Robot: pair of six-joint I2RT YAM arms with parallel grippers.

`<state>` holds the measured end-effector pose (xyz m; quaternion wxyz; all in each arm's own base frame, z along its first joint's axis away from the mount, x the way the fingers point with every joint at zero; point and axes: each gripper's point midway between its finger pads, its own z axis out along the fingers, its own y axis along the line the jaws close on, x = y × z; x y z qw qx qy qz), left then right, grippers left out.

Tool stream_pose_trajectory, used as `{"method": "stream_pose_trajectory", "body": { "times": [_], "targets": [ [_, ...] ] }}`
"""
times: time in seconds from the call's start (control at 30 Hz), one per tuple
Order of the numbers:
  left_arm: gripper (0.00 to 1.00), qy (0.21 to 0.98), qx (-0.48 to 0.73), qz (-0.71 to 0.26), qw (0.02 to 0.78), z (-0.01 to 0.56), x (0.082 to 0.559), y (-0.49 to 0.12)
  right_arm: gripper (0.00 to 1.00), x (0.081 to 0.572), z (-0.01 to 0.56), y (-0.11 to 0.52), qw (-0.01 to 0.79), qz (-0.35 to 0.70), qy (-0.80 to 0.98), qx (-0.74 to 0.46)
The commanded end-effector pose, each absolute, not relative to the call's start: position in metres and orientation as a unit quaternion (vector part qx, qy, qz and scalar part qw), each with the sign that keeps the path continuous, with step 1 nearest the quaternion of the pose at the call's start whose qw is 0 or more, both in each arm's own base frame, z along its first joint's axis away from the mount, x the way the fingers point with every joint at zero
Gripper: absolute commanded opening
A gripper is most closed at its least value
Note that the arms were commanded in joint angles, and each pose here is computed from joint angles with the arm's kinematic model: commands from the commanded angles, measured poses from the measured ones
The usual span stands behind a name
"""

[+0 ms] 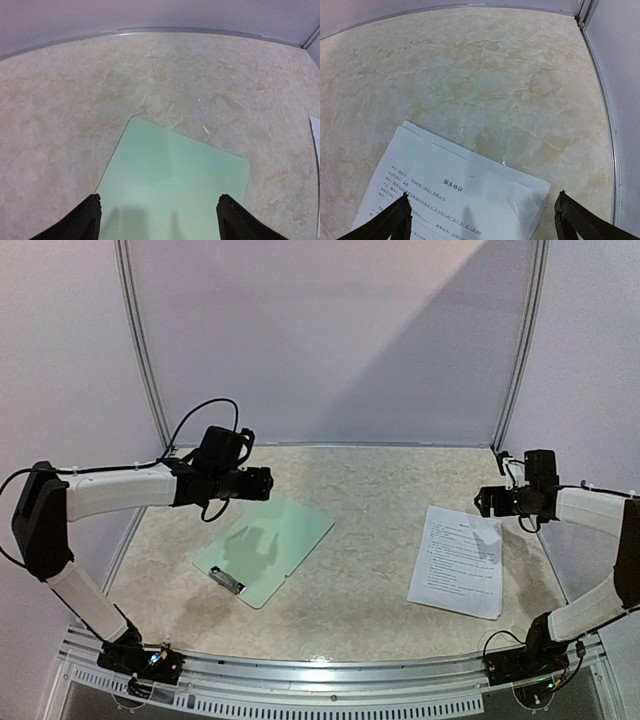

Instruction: Put the files into the folder

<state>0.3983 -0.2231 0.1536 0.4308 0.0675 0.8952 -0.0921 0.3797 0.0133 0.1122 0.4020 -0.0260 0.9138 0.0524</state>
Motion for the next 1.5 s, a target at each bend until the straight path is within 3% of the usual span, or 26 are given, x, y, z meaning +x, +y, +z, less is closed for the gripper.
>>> {"method": "stream_pose_trajectory", "body": {
  "times": [0.0,0.27,0.8,1.2,1.47],
  "targets": [
    [0.80,0.926,-0.010,-0.072,0.370,0.131,0.374,-0.192,0.99,0.370,0.125,0.036,0.422,0.104,0.898,-0.072],
    [0.75,0.942,-0.095,-0.067,0.314,0.089,0.311,-0.149,0.99,0.359,0.116,0.048,0.410,0.123,0.896,-0.118],
    [0.74,0.971,-0.136,-0.027,0.194,0.008,0.260,-0.118,0.99,0.344,0.120,0.068,0.415,0.170,0.878,-0.166],
    [0.68,0.977,-0.115,-0.038,0.175,-0.012,0.268,-0.132,0.99,0.342,0.118,0.072,0.410,0.179,0.878,-0.171],
    [0.66,0.979,-0.061,-0.027,0.194,-0.016,0.305,-0.150,0.99,0.341,0.116,0.072,0.408,0.180,0.878,-0.175]
  ]
}}
